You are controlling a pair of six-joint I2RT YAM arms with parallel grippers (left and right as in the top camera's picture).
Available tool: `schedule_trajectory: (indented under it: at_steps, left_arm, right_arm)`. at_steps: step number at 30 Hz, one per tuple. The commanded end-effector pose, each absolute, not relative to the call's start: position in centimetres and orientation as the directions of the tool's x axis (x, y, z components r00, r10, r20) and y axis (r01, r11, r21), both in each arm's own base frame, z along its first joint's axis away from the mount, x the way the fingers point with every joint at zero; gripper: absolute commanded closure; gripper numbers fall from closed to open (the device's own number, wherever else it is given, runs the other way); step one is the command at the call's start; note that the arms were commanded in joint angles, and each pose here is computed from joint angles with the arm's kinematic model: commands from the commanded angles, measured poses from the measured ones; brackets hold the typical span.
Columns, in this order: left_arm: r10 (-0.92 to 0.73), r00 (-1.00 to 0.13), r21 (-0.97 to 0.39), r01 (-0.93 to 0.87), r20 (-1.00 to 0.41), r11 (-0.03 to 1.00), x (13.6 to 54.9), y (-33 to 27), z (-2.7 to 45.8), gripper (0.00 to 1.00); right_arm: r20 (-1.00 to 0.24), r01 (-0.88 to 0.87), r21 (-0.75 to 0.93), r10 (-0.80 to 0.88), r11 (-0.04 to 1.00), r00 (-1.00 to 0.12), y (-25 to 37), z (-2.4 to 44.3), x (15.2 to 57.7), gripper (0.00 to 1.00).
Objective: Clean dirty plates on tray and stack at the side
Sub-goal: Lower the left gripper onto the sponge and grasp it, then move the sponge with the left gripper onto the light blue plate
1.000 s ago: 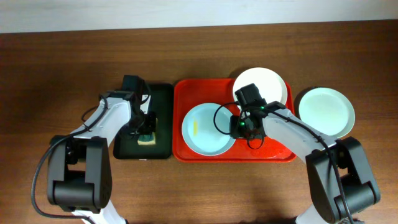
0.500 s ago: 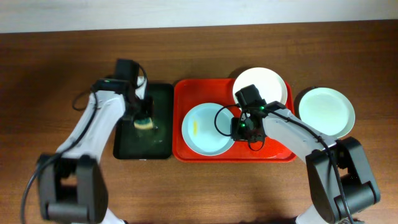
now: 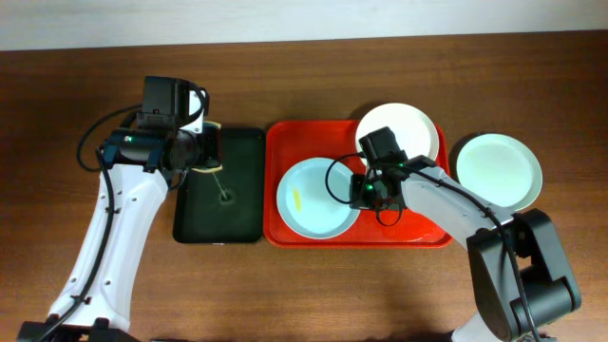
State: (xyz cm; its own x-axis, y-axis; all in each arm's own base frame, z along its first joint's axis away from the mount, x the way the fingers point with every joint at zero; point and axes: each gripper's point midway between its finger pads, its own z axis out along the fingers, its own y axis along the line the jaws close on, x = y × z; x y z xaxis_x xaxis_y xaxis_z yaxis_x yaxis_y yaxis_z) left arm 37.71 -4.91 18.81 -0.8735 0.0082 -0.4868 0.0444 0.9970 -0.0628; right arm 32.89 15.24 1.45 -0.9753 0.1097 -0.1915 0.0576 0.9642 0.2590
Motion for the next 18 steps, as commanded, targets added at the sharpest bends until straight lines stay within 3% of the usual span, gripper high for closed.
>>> schedule_trajectory:
  at_steps: [1, 12, 15, 17, 18]
  left_arm:
    - [0.007, -0.87, -0.052, 0.037, -0.493, 0.998, 37.7, -4.7, 19.1, 1.0]
    - [0.014, -0.899, -0.194, 0.11, -0.437, 0.975, 36.2, -7.5, 18.9, 1.0]
    - [-0.01, -0.893, -0.099, 0.039, -0.45, 0.994, 36.7, -5.5, 18.7, 1.0]
    - [-0.067, -0.908, -0.108, -0.025, -0.413, 0.994, 35.6, -5.1, 18.6, 1.0]
    - [-0.07, -0.896, -0.013, -0.071, -0.438, 0.997, 35.9, -3.3, 18.8, 1.0]
  right_arm:
    - [-0.181, 0.064, 0.252, 0.112, 0.966, -0.977, 15.0, 1.0, 32.6, 0.96]
    - [-0.167, 0.068, 0.246, 0.111, 0.967, -0.98, 14.9, 0.9, 32.3, 0.96]
    - [-0.167, 0.068, 0.246, 0.111, 0.967, -0.98, 14.9, 0.9, 32.3, 0.96]
    - [-0.164, 0.069, 0.245, 0.111, 0.967, -0.98, 14.8, 0.8, 32.2, 0.96]
    - [-0.16, 0.07, 0.243, 0.111, 0.968, -0.981, 14.8, 0.8, 32.1, 0.96]
